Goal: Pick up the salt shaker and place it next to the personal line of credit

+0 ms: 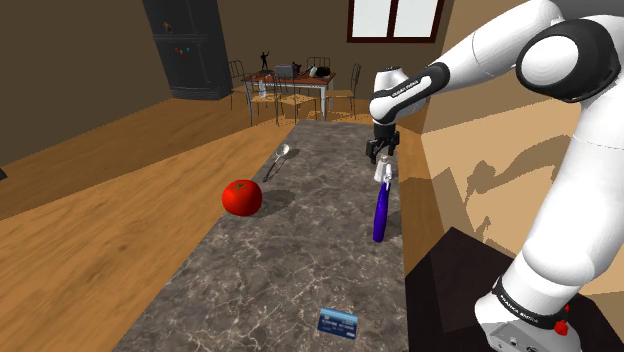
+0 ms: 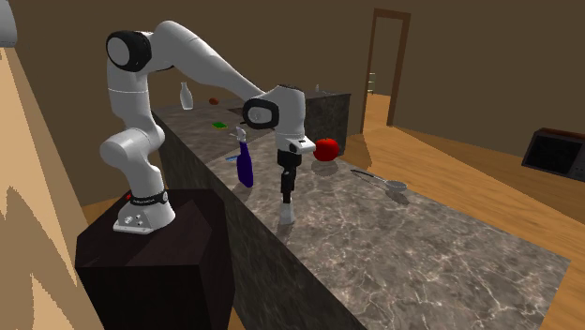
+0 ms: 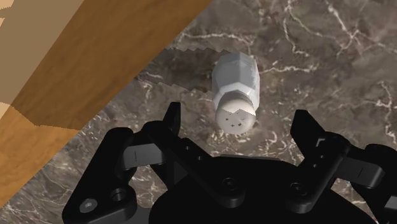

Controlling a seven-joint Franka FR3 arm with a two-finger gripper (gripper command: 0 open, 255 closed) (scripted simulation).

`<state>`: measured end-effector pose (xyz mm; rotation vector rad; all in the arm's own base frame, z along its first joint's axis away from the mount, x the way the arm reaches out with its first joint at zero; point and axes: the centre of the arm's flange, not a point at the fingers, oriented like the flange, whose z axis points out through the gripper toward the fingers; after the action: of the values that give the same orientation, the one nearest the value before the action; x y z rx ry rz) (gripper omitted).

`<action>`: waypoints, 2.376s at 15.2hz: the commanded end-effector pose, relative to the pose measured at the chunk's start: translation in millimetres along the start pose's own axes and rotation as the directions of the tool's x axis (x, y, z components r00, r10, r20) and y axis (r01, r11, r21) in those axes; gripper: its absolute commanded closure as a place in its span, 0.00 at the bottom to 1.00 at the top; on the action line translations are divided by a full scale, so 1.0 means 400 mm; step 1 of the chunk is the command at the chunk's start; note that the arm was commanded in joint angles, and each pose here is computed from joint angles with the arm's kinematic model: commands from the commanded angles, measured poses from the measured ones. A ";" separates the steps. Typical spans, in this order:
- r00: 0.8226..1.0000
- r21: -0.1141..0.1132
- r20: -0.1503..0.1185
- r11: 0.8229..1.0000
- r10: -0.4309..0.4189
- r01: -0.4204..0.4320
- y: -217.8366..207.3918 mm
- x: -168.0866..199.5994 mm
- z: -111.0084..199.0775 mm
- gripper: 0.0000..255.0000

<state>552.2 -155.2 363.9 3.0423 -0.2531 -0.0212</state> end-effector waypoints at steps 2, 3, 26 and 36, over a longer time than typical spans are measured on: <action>1.000 0.000 0.000 1.000 0.000 0.000 0.000 0.000 0.000 0.00; 1.000 0.000 0.000 1.000 0.000 0.000 0.000 0.000 0.000 1.00; 1.000 0.000 0.000 1.000 0.000 0.000 0.017 -0.001 -0.184 1.00; 1.000 0.000 0.000 1.000 0.000 0.000 0.028 -0.002 -0.315 1.00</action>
<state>551.8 -155.2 485.8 3.0422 -0.2530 -0.0206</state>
